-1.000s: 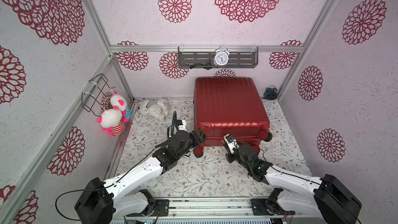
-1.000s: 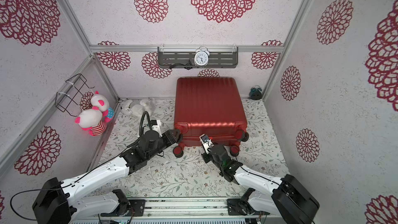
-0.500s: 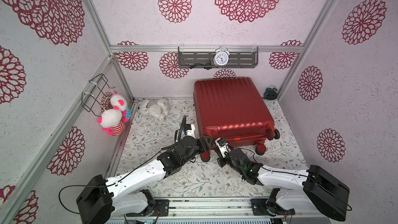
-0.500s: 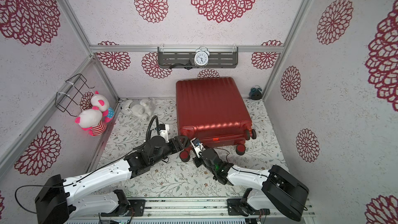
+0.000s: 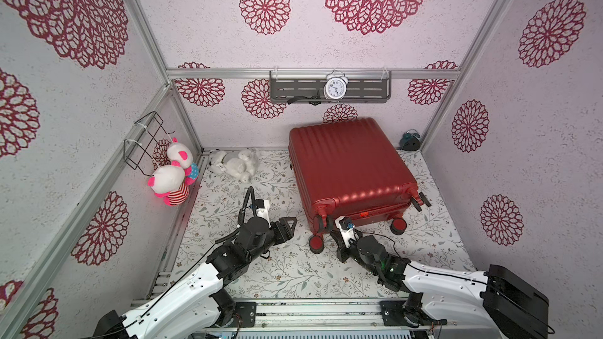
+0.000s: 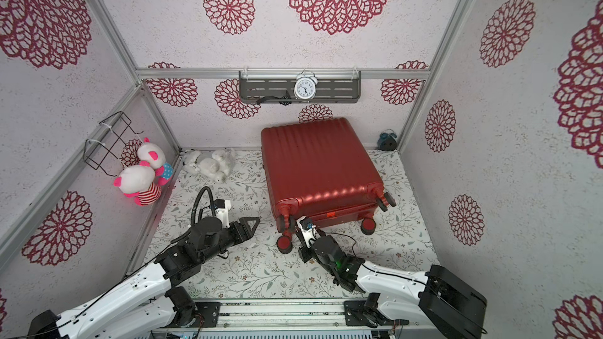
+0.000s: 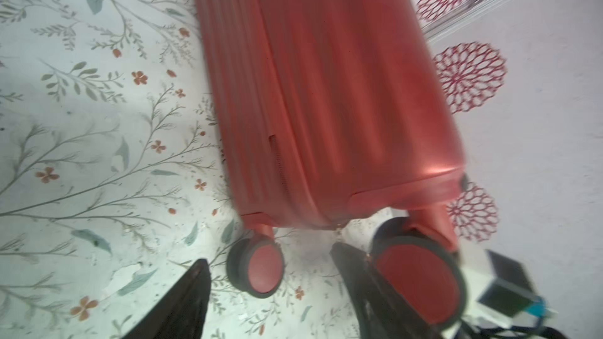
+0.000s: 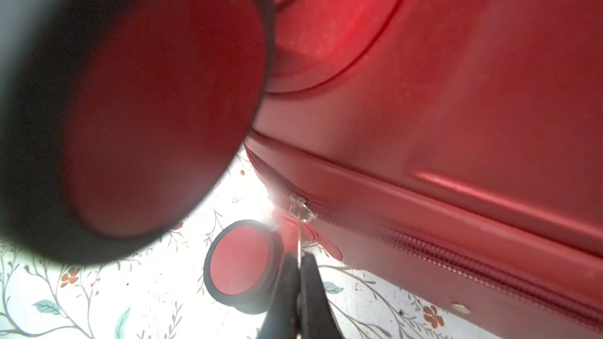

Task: Open the suitcase zippers
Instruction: Unzip the zipper on the suitcase.

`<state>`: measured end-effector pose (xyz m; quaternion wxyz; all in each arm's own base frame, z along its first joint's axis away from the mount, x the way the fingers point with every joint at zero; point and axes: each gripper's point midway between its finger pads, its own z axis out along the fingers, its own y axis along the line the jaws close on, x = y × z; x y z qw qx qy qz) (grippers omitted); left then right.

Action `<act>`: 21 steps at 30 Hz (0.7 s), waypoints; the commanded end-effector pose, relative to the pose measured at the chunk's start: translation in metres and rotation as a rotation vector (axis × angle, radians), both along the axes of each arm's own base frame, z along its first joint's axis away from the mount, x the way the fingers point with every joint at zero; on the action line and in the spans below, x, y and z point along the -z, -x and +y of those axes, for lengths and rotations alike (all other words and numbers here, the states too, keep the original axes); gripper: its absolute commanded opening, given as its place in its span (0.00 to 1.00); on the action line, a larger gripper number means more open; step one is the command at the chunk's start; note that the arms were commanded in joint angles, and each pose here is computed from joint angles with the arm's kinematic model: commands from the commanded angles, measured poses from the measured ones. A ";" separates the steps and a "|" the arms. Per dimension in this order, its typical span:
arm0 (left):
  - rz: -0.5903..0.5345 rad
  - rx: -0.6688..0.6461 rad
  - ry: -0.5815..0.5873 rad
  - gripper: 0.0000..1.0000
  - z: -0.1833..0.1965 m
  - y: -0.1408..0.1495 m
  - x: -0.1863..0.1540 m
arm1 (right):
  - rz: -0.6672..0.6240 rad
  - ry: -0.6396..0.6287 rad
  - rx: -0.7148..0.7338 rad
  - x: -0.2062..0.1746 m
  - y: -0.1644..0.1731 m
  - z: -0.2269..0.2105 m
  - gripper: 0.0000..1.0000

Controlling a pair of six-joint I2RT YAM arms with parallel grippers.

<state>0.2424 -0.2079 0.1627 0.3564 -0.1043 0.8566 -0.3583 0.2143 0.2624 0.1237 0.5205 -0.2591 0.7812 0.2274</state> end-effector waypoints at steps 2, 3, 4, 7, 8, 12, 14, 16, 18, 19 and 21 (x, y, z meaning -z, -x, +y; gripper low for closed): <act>0.082 0.070 -0.001 0.54 -0.020 -0.002 0.036 | 0.072 0.059 -0.070 0.026 0.021 0.006 0.00; 0.094 0.075 0.002 0.53 -0.024 -0.003 0.043 | 0.067 0.055 -0.074 0.024 0.021 0.009 0.00; 0.100 0.073 0.004 0.52 -0.026 -0.006 0.049 | 0.062 0.054 -0.080 0.023 0.022 0.011 0.00; 0.111 0.073 0.004 0.49 -0.034 -0.014 0.066 | 0.045 0.053 -0.100 0.019 0.025 0.020 0.00; 0.114 0.077 0.005 0.48 -0.038 -0.017 0.071 | 0.038 0.055 -0.107 0.019 0.026 0.023 0.00; 0.130 0.081 0.030 0.43 -0.050 -0.025 0.087 | 0.013 0.053 -0.123 0.014 0.029 0.035 0.00; 0.136 0.080 0.050 0.40 -0.055 -0.024 0.095 | 0.009 0.052 -0.128 0.012 0.030 0.039 0.00; 0.141 0.079 0.050 0.38 -0.060 -0.022 0.102 | 0.003 0.040 -0.138 0.008 0.032 0.044 0.00; 0.137 0.082 0.045 0.36 -0.066 -0.019 0.106 | -0.003 0.028 -0.155 0.006 0.035 0.050 0.00; 0.133 0.083 0.046 0.36 -0.069 -0.017 0.108 | -0.007 0.025 -0.165 0.004 0.037 0.053 0.00; 0.134 0.088 0.048 0.34 -0.075 -0.014 0.112 | -0.015 0.031 -0.179 0.004 0.038 0.059 0.00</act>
